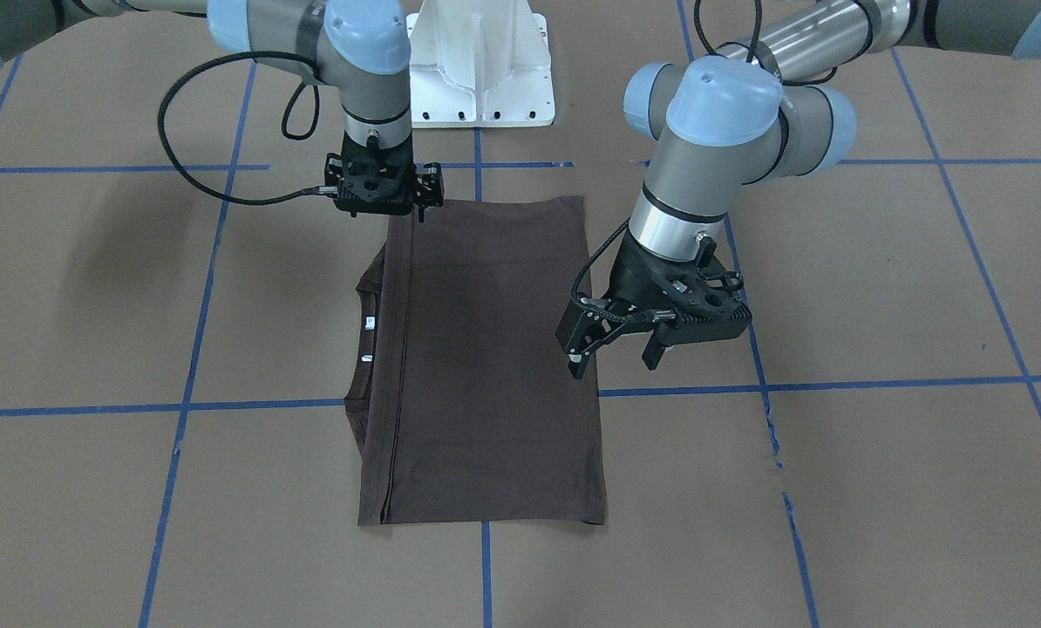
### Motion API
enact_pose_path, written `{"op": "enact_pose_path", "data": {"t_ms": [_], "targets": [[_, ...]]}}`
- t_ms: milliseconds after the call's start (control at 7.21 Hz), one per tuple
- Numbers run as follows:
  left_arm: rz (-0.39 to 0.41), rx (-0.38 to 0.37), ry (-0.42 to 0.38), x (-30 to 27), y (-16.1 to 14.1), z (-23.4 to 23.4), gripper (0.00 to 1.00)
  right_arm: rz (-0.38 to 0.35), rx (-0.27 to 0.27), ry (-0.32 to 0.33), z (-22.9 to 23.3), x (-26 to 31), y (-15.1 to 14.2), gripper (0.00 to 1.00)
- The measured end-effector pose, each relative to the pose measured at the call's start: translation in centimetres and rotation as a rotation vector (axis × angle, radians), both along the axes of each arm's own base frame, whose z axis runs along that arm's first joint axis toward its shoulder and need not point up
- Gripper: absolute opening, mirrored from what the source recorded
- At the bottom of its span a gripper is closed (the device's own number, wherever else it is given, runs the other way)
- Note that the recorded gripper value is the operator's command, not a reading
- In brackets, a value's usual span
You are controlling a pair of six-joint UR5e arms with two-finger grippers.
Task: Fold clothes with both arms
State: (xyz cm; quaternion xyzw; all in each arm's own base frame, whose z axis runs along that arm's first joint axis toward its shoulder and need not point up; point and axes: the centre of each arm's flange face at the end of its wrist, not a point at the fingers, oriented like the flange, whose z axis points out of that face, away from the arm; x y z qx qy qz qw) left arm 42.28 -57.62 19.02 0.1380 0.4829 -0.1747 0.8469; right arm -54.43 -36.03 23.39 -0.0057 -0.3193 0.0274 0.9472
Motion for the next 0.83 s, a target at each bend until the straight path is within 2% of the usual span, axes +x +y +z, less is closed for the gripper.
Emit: {"op": "enact_pose_path", "data": {"t_ms": [277, 832], "targets": [[0.009, -0.001, 0.005, -0.1, 0.3, -0.1, 1.00, -0.034, -0.030, 0.050, 1.5, -3.0, 0.7, 1.00], [0.015, 0.001, 0.010, 0.1, 0.5, 0.0, 1.00, -0.088, -0.093, 0.112, 3.3, -4.5, 2.9, 1.00]]}}
